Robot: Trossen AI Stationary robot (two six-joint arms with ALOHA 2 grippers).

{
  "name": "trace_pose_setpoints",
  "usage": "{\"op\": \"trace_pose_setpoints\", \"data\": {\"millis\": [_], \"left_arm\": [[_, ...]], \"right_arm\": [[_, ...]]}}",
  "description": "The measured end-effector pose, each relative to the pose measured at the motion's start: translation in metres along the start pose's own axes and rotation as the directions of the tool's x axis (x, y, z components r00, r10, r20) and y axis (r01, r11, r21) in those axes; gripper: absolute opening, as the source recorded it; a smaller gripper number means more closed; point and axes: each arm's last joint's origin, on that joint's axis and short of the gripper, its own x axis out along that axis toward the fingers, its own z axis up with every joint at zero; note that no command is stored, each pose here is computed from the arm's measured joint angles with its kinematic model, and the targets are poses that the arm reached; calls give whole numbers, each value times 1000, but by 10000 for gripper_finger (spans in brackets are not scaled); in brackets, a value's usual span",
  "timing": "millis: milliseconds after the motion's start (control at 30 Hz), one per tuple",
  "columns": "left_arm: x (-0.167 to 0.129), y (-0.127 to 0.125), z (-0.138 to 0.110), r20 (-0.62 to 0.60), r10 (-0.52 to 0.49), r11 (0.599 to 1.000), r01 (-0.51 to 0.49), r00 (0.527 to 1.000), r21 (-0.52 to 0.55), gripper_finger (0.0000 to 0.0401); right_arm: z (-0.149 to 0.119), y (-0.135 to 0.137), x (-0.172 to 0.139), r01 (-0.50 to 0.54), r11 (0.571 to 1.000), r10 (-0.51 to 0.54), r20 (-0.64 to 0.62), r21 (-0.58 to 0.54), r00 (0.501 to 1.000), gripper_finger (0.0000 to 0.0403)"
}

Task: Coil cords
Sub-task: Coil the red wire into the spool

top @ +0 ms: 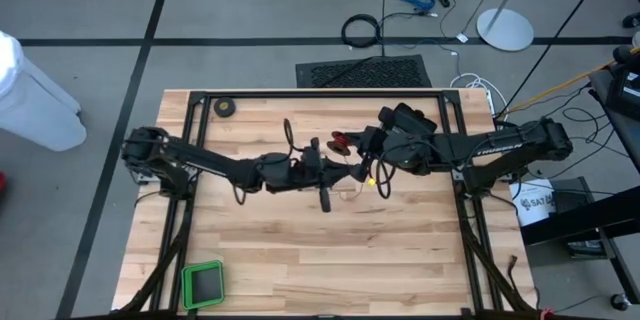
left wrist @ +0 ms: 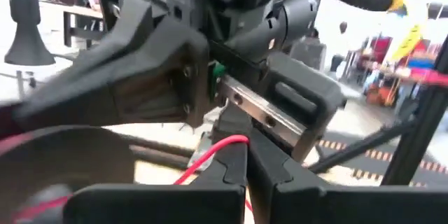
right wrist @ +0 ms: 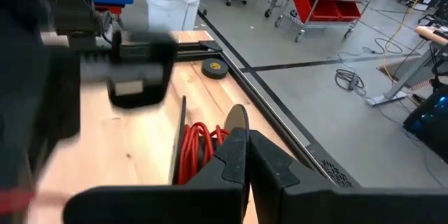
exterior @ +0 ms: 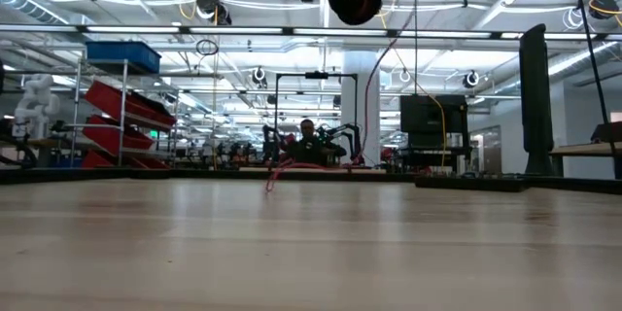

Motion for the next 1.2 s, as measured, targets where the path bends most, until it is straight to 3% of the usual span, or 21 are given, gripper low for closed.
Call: {"op": "trace_pose_setpoints", "data": {"millis": [400, 600, 867, 1000, 1200], "left_arm": [[-44, 6, 46, -182, 38, 996, -21, 983, 92, 0], [-45, -1, 34, -274, -7, 995, 35, 962, 97, 0], [-32, -16, -1, -338, -34, 991, 75, 940, 108, 1], [-28, -21, -13, -365, -44, 993, 82, 930, 88, 30], [-34, -32, -13, -377, -101, 987, 139, 921, 75, 116]], "right_arm": [[0, 2, 0, -73, 997, 73, -5, 7, 997, 0], [3, 2, 0, -59, 998, 58, 27, 26, 998, 0], [4, 1, 0, -41, 999, 40, 32, 30, 999, 0], [4, 1, 0, -42, 999, 41, 33, 21, 999, 0], [4, 1, 0, -44, 999, 44, 31, 10, 999, 0]]}}
